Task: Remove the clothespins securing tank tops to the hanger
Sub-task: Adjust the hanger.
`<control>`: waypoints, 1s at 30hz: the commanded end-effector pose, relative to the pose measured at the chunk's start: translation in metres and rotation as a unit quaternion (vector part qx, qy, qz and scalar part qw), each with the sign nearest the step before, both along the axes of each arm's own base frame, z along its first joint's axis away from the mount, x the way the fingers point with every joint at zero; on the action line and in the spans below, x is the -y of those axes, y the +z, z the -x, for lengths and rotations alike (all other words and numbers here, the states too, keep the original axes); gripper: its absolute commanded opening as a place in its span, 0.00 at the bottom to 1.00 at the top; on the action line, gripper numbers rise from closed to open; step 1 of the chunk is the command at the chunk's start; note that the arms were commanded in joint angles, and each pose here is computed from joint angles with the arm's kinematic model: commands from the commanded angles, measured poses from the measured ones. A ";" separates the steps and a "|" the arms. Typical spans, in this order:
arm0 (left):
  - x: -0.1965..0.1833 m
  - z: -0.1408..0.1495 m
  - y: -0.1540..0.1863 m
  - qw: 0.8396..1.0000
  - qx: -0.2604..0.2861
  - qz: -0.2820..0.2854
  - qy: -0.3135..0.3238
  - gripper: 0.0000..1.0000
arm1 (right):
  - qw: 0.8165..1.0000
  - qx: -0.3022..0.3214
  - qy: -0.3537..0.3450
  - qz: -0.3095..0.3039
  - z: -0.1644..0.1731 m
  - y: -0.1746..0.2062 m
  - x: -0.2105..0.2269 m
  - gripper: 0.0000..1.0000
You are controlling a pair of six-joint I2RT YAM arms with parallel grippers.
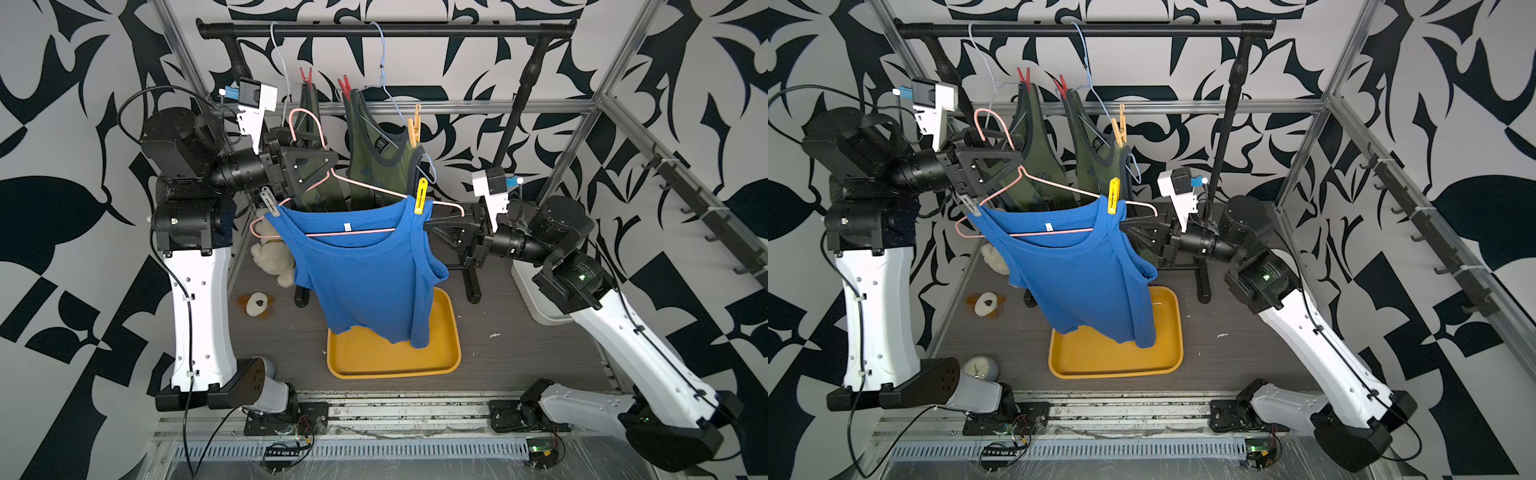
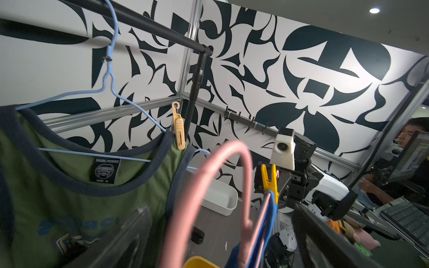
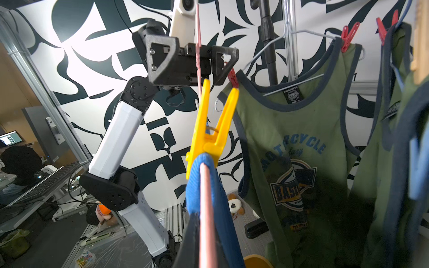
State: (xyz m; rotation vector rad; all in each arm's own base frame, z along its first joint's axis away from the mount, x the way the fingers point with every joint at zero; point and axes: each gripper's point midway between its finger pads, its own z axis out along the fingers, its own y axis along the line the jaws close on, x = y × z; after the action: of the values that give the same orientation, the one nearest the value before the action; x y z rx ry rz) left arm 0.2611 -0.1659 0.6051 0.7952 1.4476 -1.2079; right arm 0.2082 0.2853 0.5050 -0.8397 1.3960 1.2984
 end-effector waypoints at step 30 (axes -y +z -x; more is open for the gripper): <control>0.007 0.037 -0.024 0.999 -0.024 -0.012 -0.019 0.00 | 0.994 0.075 -0.079 0.001 -0.013 0.016 0.013 0.30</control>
State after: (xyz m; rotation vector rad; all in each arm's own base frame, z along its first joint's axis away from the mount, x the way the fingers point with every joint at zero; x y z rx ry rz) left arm 0.2269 -0.1735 0.5892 0.8430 1.4591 -1.2537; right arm 0.2208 0.2856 0.4968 -0.8340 1.4052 1.1971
